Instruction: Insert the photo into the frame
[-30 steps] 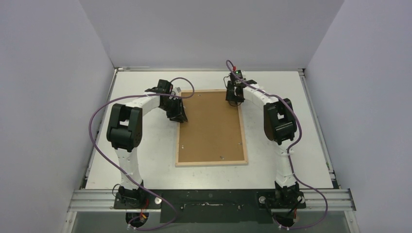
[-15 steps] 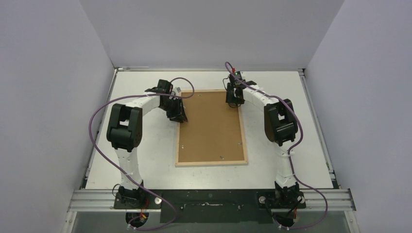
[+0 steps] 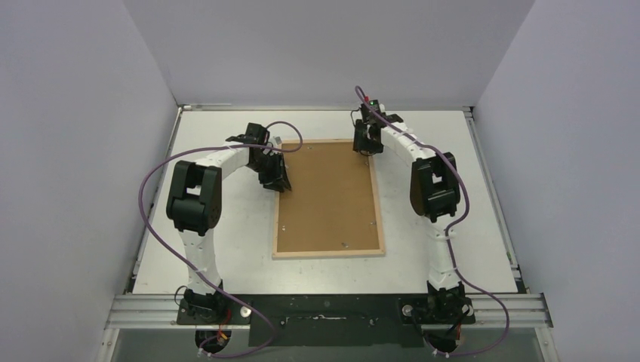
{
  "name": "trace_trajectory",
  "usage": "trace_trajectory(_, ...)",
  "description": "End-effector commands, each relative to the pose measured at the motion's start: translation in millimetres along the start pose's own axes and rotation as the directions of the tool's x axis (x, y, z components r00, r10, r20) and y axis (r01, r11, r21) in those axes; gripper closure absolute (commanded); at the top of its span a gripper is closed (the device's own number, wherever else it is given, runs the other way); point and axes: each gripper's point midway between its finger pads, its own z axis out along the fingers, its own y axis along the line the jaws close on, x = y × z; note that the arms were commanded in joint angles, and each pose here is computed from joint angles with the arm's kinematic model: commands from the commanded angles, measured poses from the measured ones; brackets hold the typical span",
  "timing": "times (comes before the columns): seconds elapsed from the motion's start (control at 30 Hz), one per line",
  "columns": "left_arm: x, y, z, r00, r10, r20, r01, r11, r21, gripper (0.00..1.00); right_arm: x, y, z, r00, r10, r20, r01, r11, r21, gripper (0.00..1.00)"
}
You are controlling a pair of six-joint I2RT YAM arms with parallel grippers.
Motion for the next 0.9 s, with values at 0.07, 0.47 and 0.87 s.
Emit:
trace_trajectory(0.07, -6.7, -4.8, -4.9, 1.000, 0.013, 0.011, -0.013, 1.000, -0.001, 0.70, 38.8, 30.9, -32.3, 0.993, -0.076, -0.087, 0.066, 0.990, -0.121, 0.54)
trace_trajectory(0.47, -1.6, 0.6, 0.5, 1.000, 0.006, -0.007, -0.006, 1.000, -0.008, 0.70, 42.6, 20.8, -29.2, 0.993, -0.078, -0.089, 0.072, 0.995, -0.064, 0.65)
trace_trajectory(0.87, 2.2, 2.6, 2.6, 1.000, -0.003, -0.012, 0.003, 1.000, -0.008, 0.70, 44.7, -11.1, -6.4, 0.993, -0.053, -0.101, 0.057, 0.998, 0.028, 0.63)
